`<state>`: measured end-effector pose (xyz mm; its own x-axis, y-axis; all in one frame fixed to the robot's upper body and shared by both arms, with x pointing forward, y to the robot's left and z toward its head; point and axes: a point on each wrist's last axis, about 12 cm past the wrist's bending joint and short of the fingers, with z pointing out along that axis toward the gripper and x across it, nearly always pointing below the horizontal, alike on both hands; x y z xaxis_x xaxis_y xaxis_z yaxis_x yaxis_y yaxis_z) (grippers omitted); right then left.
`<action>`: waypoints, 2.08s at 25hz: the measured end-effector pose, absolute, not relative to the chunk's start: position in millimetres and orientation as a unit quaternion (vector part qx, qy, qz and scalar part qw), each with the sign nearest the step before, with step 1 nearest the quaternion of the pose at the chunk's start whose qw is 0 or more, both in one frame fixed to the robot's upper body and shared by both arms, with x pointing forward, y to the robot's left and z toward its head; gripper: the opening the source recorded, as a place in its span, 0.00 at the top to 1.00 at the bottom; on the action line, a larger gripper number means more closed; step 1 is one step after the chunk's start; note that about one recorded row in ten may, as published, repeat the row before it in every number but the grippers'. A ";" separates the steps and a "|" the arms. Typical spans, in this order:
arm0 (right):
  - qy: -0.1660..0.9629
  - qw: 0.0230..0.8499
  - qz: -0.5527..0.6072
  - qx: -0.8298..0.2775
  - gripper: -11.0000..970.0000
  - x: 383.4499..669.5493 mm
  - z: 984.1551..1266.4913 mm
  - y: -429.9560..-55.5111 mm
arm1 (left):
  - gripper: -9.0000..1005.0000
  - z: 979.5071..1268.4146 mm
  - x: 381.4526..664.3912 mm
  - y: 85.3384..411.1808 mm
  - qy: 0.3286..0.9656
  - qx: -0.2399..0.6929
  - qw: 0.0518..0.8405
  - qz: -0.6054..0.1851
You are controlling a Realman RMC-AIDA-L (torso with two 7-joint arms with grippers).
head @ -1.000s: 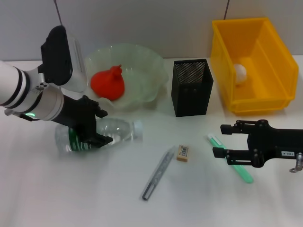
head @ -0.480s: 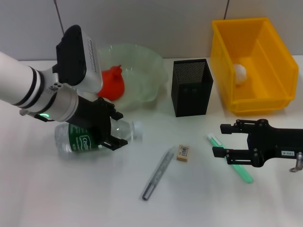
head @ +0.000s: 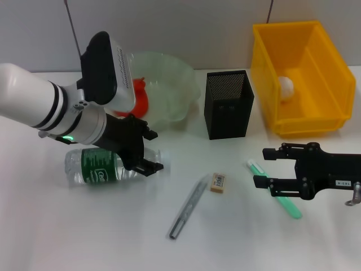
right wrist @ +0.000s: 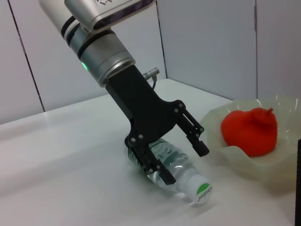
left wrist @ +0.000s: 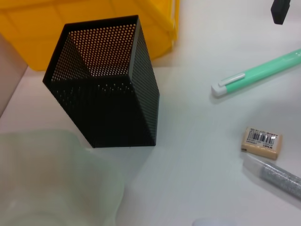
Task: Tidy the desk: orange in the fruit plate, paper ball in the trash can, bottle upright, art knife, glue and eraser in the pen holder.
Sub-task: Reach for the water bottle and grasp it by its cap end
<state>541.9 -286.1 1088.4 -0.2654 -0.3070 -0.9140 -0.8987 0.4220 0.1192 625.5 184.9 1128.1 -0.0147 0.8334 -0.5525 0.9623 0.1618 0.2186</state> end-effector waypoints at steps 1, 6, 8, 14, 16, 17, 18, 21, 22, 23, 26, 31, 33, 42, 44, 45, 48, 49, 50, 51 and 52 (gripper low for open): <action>0.720 0.438 0.337 -0.418 0.27 541.8 1088.3 -286.2 | 0.27 1127.9 625.4 184.3 0.703 0.639 0.292 -0.110; 0.721 0.438 0.337 -0.417 0.27 541.3 1088.0 -287.3 | 0.27 1125.4 624.5 180.2 0.702 0.644 0.284 -0.108; 0.721 0.438 0.337 -0.417 0.27 541.3 1088.0 -287.6 | 0.27 1125.0 625.3 178.5 0.703 0.644 0.283 -0.108; 0.722 0.438 0.336 -0.417 0.27 541.0 1088.1 -288.6 | 0.27 1119.3 625.4 170.4 0.700 0.652 0.276 -0.094; 0.722 0.438 0.336 -0.417 0.27 541.0 1088.0 -288.6 | 0.27 1118.9 625.4 169.2 0.699 0.654 0.275 -0.092; 0.722 0.438 0.336 -0.417 0.27 541.0 1088.0 -288.6 | 0.27 1118.7 625.6 167.7 0.698 0.656 0.273 -0.091; 0.722 0.438 0.336 -0.417 0.27 540.9 1088.0 -288.6 | 0.27 1118.8 625.8 167.0 0.697 0.657 0.273 -0.090; 0.722 0.438 0.336 -0.417 0.27 540.9 1088.0 -288.7 | 0.27 1119.3 626.5 164.7 0.695 0.660 0.272 -0.088; 0.722 0.438 0.336 -0.417 0.27 540.9 1088.0 -288.7 | 0.27 1119.5 627.1 163.2 0.694 0.662 0.272 -0.085; 0.722 0.438 0.336 -0.417 0.27 540.8 1088.0 -288.7 | 0.27 1119.0 627.3 162.3 0.693 0.663 0.272 -0.082; 0.721 0.438 0.337 -0.417 0.27 541.0 1088.3 -288.4 | 0.27 1116.7 627.5 159.3 0.692 0.666 0.270 -0.072; 0.722 0.441 0.336 -0.414 0.27 541.3 1088.8 -289.6 | 0.32 1114.3 627.7 157.3 0.690 0.669 0.267 -0.065; 0.722 0.442 0.336 -0.413 0.28 541.4 1088.9 -289.7 | 0.35 1114.2 627.8 156.7 0.689 0.671 0.266 -0.064; 0.721 0.442 0.337 -0.413 0.28 542.0 1089.0 -289.0 | 0.40 1114.0 629.7 155.1 0.684 0.680 0.259 -0.044; 0.721 0.442 0.337 -0.413 0.28 542.1 1089.1 -288.9 | 0.40 1114.5 630.2 153.6 0.681 0.683 0.260 -0.041; 0.721 0.442 0.337 -0.413 0.28 542.2 1089.1 -288.9 | 0.40 1114.5 630.2 153.6 0.681 0.683 0.260 -0.041; 0.722 0.442 0.336 -0.413 0.28 542.3 1089.0 -289.0 | 0.40 1114.0 630.0 151.5 0.677 0.688 0.258 -0.037; 0.722 0.442 0.336 -0.413 0.28 542.3 1089.0 -289.1 | 0.40 1113.8 629.8 150.6 0.676 0.690 0.257 -0.035; 0.722 0.442 0.336 -0.413 0.28 542.3 1089.0 -289.1 | 0.42 1113.8 629.7 149.9 0.675 0.691 0.256 -0.034; 0.722 0.442 0.336 -0.413 0.28 542.2 1088.9 -289.2 | 0.43 1113.9 629.8 149.0 0.674 0.692 0.256 -0.033; 0.723 0.442 0.335 -0.412 0.28 542.1 1088.5 -289.5 | 0.45 1113.9 629.9 148.3 0.673 0.693 0.256 -0.031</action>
